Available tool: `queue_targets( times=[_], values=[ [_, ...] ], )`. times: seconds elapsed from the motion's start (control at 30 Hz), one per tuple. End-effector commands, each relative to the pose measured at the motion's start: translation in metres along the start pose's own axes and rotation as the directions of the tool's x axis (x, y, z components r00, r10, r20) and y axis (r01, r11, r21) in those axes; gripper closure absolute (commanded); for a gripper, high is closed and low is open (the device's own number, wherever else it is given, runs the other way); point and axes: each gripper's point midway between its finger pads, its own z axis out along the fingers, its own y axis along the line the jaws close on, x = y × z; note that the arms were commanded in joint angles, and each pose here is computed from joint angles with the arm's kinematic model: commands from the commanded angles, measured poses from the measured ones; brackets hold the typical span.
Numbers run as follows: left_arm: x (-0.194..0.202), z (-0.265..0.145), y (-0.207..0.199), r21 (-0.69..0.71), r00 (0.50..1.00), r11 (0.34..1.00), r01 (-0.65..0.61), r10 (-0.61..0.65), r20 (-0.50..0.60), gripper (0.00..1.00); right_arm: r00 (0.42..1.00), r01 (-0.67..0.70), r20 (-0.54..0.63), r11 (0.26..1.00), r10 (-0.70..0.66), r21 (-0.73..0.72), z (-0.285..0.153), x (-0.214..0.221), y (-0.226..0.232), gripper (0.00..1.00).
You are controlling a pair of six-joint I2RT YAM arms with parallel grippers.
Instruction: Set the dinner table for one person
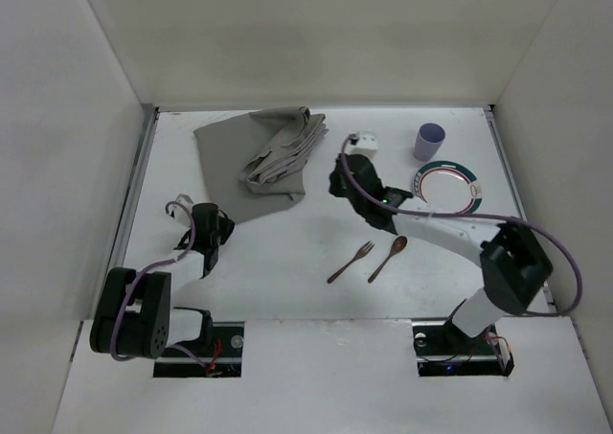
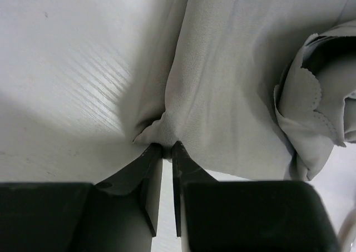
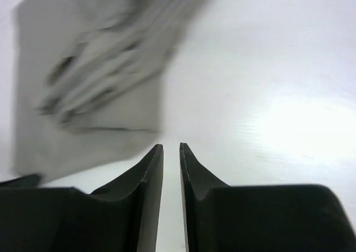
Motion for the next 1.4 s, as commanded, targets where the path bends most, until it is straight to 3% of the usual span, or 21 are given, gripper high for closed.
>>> queue_targets(
  times=[0.0,0.1,0.23,0.3,0.43,0.7,0.77,0.8,0.9,0.93,1.0,1.17,1.37],
  values=[
    [-0.023,-0.004,0.003,-0.006,0.995,1.000,0.007,-0.007,0.100,0.93,0.994,-0.106,0.024,0.991,0.104,0.087,-0.012,0.013,-0.060,0.76],
    [-0.024,-0.005,0.007,-0.023,0.994,1.000,-0.007,0.009,0.112,0.93,0.996,-0.094,-0.004,0.993,0.094,0.070,-0.013,0.020,-0.064,0.69],
    [-0.019,-0.006,0.007,-0.018,0.995,1.000,-0.010,0.011,0.096,0.90,1.000,-0.012,-0.029,0.996,0.009,-0.089,0.004,0.015,0.007,0.29],
    [-0.017,-0.008,0.007,-0.012,0.996,1.000,-0.011,0.012,0.093,0.90,0.999,0.009,-0.030,0.988,-0.014,-0.152,0.017,0.013,0.044,0.19],
    [-0.013,-0.012,0.007,0.000,0.996,1.000,-0.013,0.013,0.087,0.89,0.998,0.017,-0.051,0.984,-0.026,-0.179,0.057,0.024,0.088,0.13],
    [-0.006,-0.016,0.010,0.019,0.998,1.000,-0.021,0.020,0.063,0.89,0.987,0.021,-0.154,0.997,-0.033,-0.079,0.124,0.061,0.105,0.09],
    [-0.006,-0.016,0.008,0.027,0.998,0.999,-0.021,0.019,0.063,0.89,0.984,0.036,-0.171,0.997,-0.047,-0.065,0.135,0.067,0.108,0.14],
    [-0.006,-0.016,0.007,0.030,0.998,0.999,-0.021,0.019,0.064,0.90,0.983,0.043,-0.177,0.997,-0.053,-0.063,0.140,0.068,0.110,0.25],
    [-0.010,-0.016,0.008,0.030,0.997,1.000,-0.008,0.006,0.076,0.91,0.985,0.047,-0.165,0.999,-0.051,-0.027,0.143,0.063,0.108,0.77],
    [-0.011,-0.017,0.010,0.026,0.996,1.000,-0.002,0.000,0.084,0.92,0.988,0.054,-0.147,0.998,-0.055,-0.013,0.141,0.056,0.105,0.84],
    [-0.018,-0.019,0.013,0.020,0.994,1.000,0.012,-0.014,0.108,0.94,0.992,0.070,-0.106,0.997,-0.067,0.017,0.133,0.039,0.093,0.90],
    [-0.029,-0.020,0.021,0.000,0.990,0.999,0.033,-0.033,0.135,1.00,0.997,0.083,-0.018,0.991,-0.081,0.101,0.106,-0.008,0.026,0.90],
    [-0.043,-0.023,0.033,-0.020,0.982,0.996,0.082,-0.078,0.172,1.00,0.999,0.030,-0.036,0.973,-0.022,0.229,0.058,-0.002,-0.087,0.84]
  ],
)
